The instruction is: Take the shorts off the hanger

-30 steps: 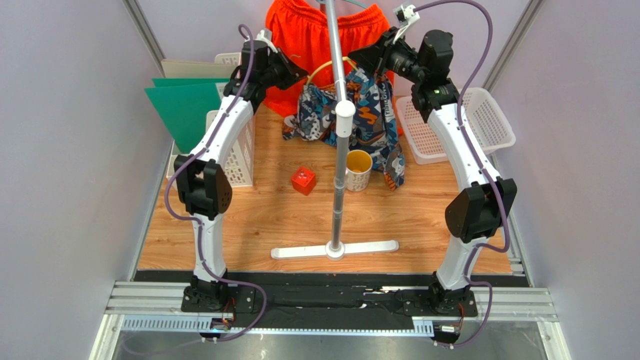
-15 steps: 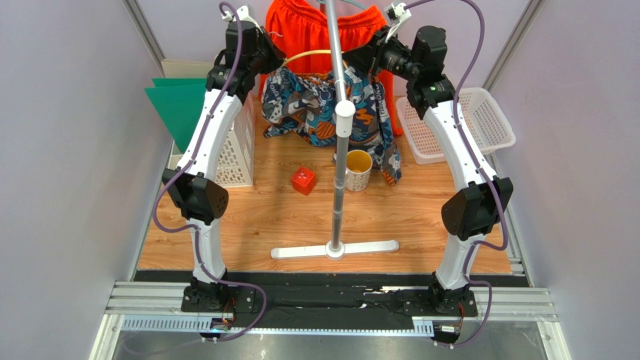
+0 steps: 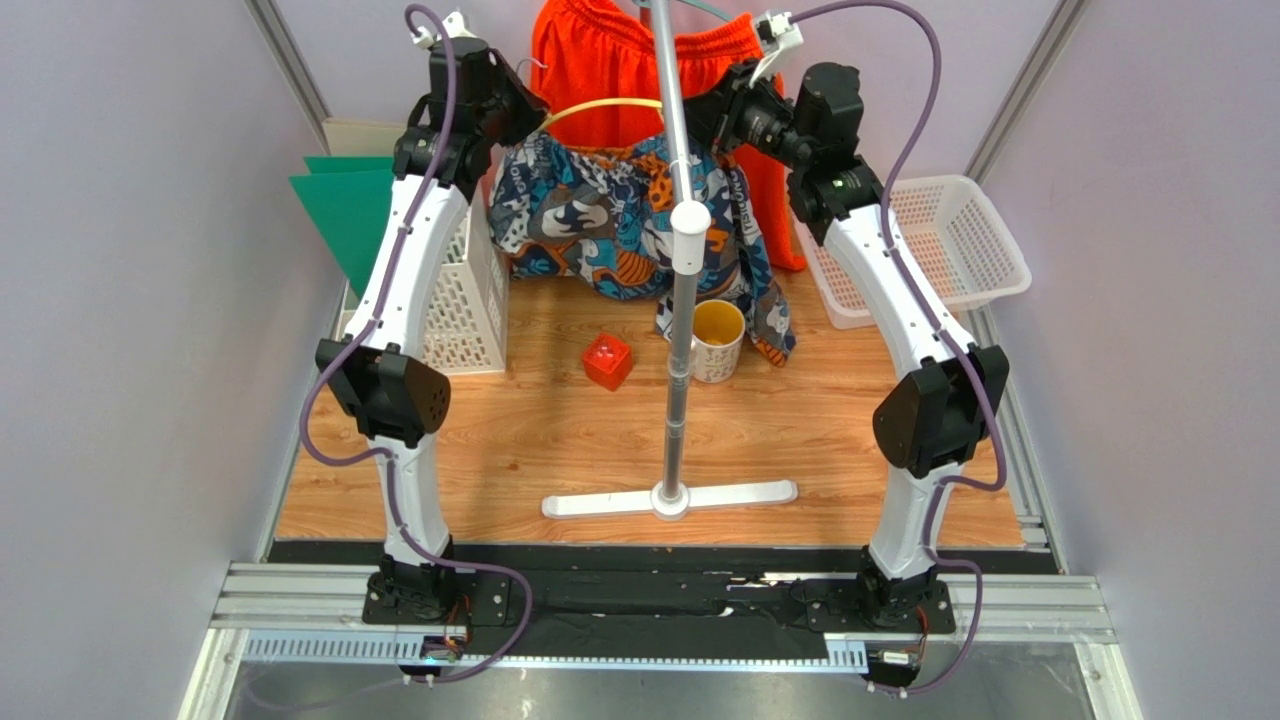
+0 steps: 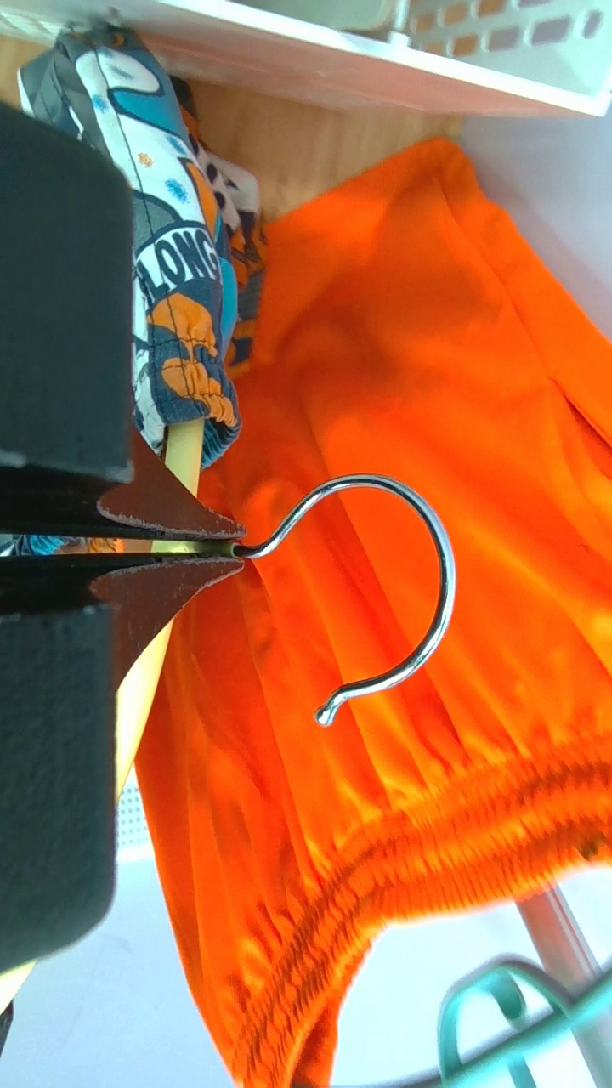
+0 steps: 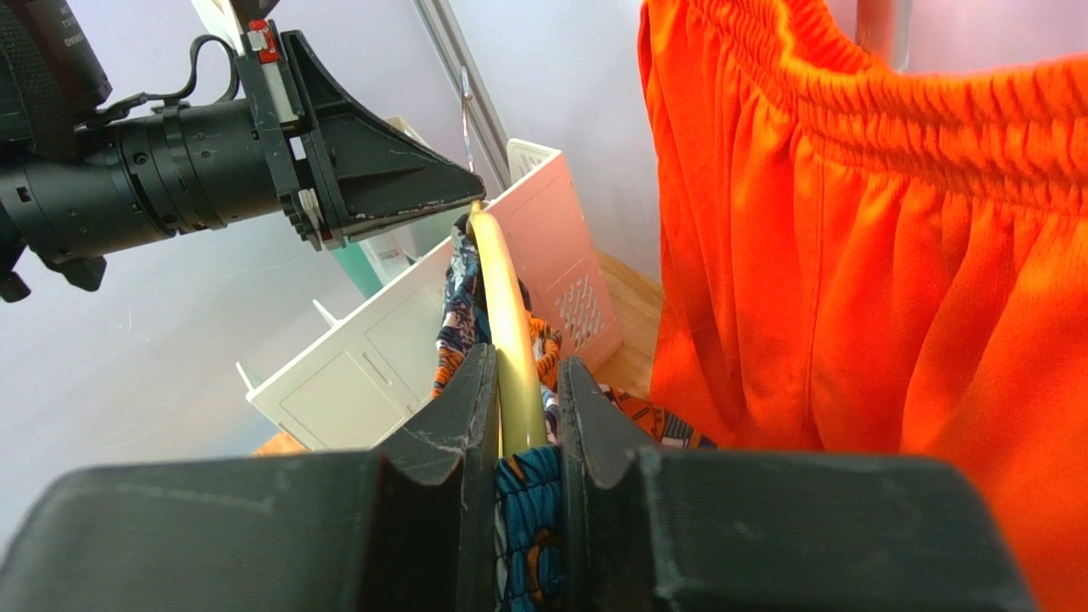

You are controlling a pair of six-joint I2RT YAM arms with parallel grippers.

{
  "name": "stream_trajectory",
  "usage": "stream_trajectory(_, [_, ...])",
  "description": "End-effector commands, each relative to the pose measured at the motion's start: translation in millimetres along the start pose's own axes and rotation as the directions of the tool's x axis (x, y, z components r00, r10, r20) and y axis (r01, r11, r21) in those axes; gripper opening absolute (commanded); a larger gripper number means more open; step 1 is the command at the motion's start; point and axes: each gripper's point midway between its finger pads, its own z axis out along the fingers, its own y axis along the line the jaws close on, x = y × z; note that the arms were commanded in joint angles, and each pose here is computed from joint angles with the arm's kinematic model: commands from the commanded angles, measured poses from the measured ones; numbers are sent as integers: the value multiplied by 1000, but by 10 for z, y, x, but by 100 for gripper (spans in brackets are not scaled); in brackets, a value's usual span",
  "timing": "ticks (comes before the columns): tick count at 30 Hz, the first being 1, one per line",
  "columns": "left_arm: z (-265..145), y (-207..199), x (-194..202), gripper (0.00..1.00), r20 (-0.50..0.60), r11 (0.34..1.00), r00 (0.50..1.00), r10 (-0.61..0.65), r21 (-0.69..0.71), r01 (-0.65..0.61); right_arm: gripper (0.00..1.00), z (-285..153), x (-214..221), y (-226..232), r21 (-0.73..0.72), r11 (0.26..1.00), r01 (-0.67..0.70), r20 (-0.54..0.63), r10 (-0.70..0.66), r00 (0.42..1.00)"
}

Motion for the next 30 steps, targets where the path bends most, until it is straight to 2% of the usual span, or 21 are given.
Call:
stream_trajectory(1, [-421,-646,-851,0,233,970,969,-77,241,20,16,49,-131,-277,65,995,75,33,-77,996])
stream_trajectory(2, [-401,-662,-833,0,230,968,969,-88,249,28,26,53,-127,-310,68,995,69,33,-71,997])
stream_trajectory(5, [-396,-738,-900,0,268,960,960,-79,281,0,48,29,-120,-312,60,998,27,28,-28,999])
stream_trajectory(7, [-402,-752,-935,0,285,958,956,-71,285,-14,59,-19,-146,-231,35,999,8,28,-9,1000])
stream_trajectory(8, [-393,-751,-934,0,290,958,955,-63,286,-24,70,-34,-61,-243,32,999,-8,11,8,1000])
stream_trajectory(10, [-397,-782,-961,0,304,953,951,-62,301,-34,79,-105,-64,-174,23,1000,-20,1,20,1000])
stream_trajectory(13, [-391,-785,-957,0,304,951,951,-60,307,-38,82,-221,-34,-147,40,999,2,-9,-2,1000])
stream_trajectory(17, [-398,-813,-920,0,284,944,956,-72,328,-26,84,-393,65,-379,115,993,5,-24,-2,1000])
stream_trajectory(22, [-439,-777,-917,0,273,944,956,-102,329,7,83,-587,44,-272,93,994,50,-24,-48,999])
stream_trajectory(25, [-445,-765,-893,0,261,943,958,-114,332,22,79,-629,83,-282,109,993,43,-24,-41,999])
stream_trajectory(30, [-473,-790,-854,0,232,934,961,-149,351,60,46,-569,42,-273,95,995,-41,8,41,999])
